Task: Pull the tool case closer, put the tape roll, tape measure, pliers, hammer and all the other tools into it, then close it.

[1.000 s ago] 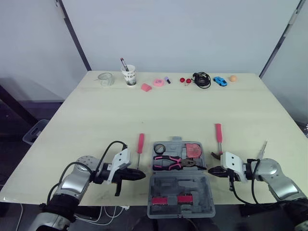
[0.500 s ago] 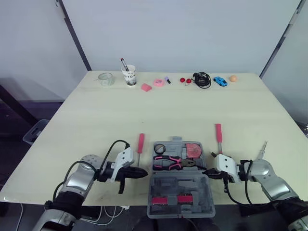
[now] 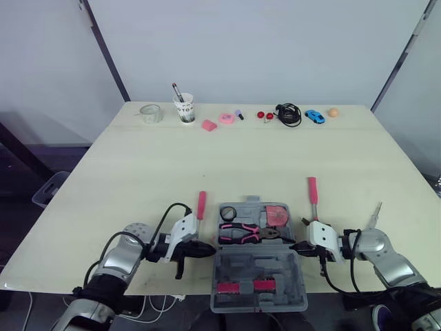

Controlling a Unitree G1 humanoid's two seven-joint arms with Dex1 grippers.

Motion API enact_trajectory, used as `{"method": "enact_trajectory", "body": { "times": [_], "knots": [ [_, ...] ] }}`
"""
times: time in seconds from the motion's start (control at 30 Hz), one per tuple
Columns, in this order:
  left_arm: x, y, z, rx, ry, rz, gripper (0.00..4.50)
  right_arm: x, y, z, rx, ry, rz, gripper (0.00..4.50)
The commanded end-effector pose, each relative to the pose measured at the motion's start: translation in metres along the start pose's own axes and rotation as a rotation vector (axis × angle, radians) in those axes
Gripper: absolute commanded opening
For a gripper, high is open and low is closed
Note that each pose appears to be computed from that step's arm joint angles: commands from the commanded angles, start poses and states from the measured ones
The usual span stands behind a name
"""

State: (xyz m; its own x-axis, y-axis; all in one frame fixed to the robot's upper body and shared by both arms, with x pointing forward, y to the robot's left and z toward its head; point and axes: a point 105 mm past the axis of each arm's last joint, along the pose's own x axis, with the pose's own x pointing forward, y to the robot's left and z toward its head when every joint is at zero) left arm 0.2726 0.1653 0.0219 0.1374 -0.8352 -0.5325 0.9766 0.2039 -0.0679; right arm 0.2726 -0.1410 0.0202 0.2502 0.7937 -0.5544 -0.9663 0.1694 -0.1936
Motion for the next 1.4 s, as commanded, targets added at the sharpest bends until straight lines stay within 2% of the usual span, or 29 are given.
{"method": "enact_trajectory", "body": {
  "times": [0.03, 0.53, 1.4],
  "knots": [
    [0.003, 0.001, 0.007, 0.027, -0.008, -0.002, 0.05, 0.001, -0.001, 0.003, -0.016, -0.011, -0.002, 0.01],
    [0.02, 0.003, 0.014, 0.035, -0.024, -0.037, 0.05, 0.002, -0.002, 0.006, -0.019, -0.021, -0.008, 0.01],
    [0.018, 0.025, 0.024, 0.064, -0.032, 0.004, 0.05, 0.001, -0.026, 0.016, -0.041, -0.049, -0.103, 0.01]
  ]
}}
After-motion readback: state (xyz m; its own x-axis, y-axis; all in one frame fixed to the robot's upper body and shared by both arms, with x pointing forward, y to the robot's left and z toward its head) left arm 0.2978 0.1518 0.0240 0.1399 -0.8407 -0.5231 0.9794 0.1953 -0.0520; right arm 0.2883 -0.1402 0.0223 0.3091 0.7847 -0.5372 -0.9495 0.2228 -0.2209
